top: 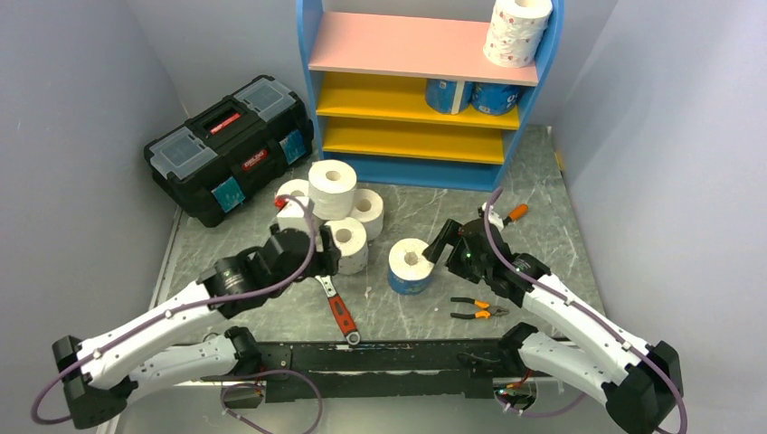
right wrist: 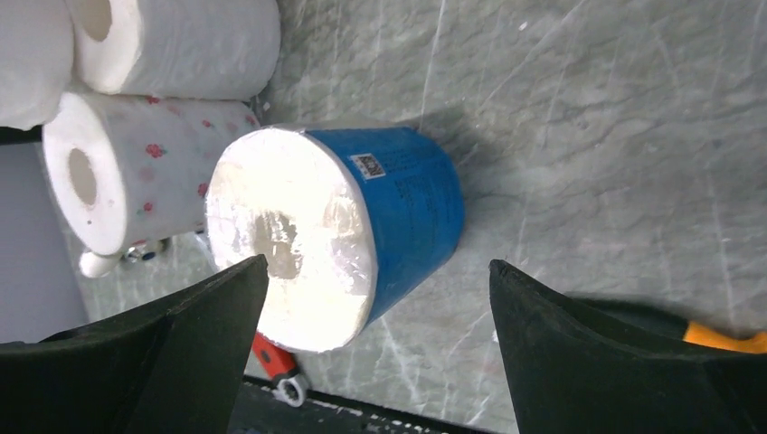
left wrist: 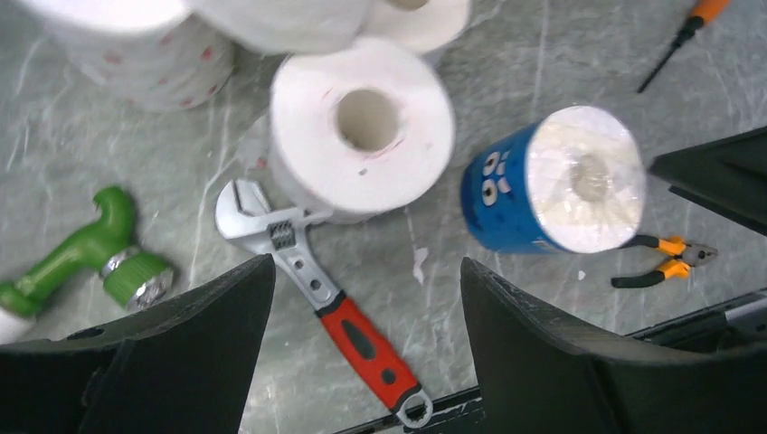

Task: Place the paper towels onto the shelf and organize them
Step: Pick up the paper towel from the center of the board.

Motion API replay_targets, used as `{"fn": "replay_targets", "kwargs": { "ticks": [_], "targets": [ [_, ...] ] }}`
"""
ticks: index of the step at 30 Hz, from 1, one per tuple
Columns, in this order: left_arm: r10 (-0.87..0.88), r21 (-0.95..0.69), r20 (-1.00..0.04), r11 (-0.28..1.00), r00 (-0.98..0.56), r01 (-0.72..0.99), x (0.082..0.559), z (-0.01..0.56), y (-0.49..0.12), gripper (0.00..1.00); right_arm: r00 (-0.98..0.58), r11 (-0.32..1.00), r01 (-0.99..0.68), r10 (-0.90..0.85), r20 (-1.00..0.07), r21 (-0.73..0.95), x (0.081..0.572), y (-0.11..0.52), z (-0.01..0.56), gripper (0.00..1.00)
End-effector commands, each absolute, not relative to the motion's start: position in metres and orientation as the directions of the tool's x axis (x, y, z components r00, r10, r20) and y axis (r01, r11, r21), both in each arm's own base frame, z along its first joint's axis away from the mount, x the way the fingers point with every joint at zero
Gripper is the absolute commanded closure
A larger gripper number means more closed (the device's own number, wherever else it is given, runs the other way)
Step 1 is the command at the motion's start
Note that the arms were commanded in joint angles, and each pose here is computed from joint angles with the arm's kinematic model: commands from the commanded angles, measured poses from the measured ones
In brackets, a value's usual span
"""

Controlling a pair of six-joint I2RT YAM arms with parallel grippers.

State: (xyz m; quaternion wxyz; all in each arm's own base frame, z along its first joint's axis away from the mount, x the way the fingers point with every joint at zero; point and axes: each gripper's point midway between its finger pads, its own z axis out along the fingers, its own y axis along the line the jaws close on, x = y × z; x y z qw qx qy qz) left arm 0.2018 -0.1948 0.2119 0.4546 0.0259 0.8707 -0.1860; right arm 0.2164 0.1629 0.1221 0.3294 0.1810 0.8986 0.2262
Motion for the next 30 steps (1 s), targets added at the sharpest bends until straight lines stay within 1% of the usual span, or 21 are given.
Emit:
{"fn": "replay_targets", "kwargs": {
  "ticks": [1,6,11,21,27,30],
  "targets": [
    [-0.304,-0.4,-0.794,0.913,-0.526,0.075,0.198,0.208,-0.164,0.2,-0.713,0.73,0.2,0.566,-0.415,0.653,0.215,0.183,0.141,0.07],
    [-0.37,-0.446,-0.791,0.894,-0.488,0.045,0.194,0.205,-0.148,0.21,-0.723,0.677,0.263,0.61,-0.323,0.687,0.206,0.189,0.13,0.1],
    [-0.383,-0.439,-0.785,0.898,-0.486,0.002,0.192,0.198,-0.139,0.21,-0.729,0.673,0.32,0.624,-0.281,0.667,0.204,0.193,0.115,0.13],
    [-0.402,-0.453,-0.777,0.892,-0.485,-0.013,0.188,0.192,-0.133,0.22,-0.713,0.677,0.341,0.638,-0.291,0.652,0.211,0.195,0.112,0.18],
    [-0.402,-0.448,-0.781,0.894,-0.478,-0.02,0.188,0.192,-0.13,0.21,-0.712,0.679,0.349,0.64,-0.289,0.645,0.214,0.197,0.107,0.25],
    [-0.399,-0.445,-0.781,0.895,-0.48,-0.022,0.189,0.191,-0.13,0.21,-0.712,0.683,0.343,0.637,-0.295,0.645,0.217,0.198,0.108,0.26]
  ]
}}
